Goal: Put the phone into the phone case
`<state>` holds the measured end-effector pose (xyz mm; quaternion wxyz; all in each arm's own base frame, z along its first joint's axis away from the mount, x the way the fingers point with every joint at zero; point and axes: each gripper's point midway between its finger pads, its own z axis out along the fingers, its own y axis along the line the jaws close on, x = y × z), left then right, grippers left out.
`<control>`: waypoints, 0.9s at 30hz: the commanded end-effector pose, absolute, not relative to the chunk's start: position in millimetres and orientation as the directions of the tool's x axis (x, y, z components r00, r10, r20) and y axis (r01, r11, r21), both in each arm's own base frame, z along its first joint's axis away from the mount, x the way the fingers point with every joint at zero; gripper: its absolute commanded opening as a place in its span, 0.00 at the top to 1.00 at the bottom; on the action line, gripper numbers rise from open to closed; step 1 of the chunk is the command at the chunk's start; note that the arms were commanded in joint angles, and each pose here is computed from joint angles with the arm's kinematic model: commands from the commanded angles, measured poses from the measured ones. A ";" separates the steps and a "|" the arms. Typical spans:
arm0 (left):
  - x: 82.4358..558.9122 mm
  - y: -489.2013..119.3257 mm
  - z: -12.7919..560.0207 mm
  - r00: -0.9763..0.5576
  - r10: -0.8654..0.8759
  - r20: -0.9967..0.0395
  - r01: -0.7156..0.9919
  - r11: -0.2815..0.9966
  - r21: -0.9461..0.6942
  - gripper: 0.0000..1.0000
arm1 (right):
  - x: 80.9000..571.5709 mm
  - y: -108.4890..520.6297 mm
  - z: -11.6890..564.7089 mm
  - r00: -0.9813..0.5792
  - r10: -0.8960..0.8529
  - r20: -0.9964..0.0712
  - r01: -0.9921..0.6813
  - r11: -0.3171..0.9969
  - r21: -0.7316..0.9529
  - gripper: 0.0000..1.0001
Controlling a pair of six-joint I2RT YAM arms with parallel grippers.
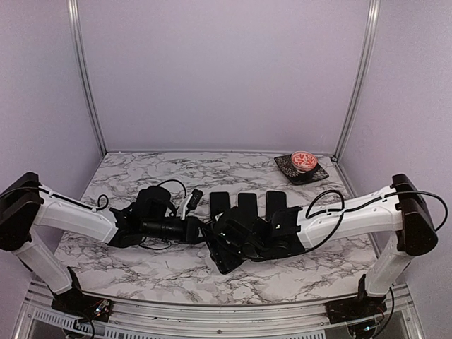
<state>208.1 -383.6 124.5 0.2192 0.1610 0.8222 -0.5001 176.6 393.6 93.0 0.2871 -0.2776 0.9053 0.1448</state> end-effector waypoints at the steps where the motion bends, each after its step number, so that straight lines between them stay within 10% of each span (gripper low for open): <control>1: 209.9 -384.3 134.0 -0.824 0.029 -0.565 0.517 0.445 -0.731 1.00 | 179.1 420.4 148.1 -0.604 -0.326 -0.727 -0.624 0.761 0.177 0.68; 4: 205.8 -380.1 137.8 -0.807 0.040 -0.589 0.545 0.435 -0.717 1.00 | 175.2 413.8 148.7 -0.601 -0.316 -0.734 -0.630 0.752 0.192 0.52; 8: 200.7 -369.0 145.2 -0.753 0.074 -0.654 0.609 0.454 -0.650 1.00 | 170.8 388.4 161.2 -0.575 -0.297 -0.762 -0.637 0.748 0.189 0.02; 20: 132.7 -346.7 297.4 -0.251 0.206 -0.946 0.957 0.203 -0.210 1.00 | 103.2 345.5 350.6 0.032 0.048 -0.998 -0.955 0.296 -0.017 0.01; 27: 95.4 -332.4 341.4 -0.158 0.141 -0.977 0.987 0.051 -0.153 1.00 | 69.4 394.6 373.7 0.150 -0.104 -0.983 -0.988 0.011 -0.152 0.06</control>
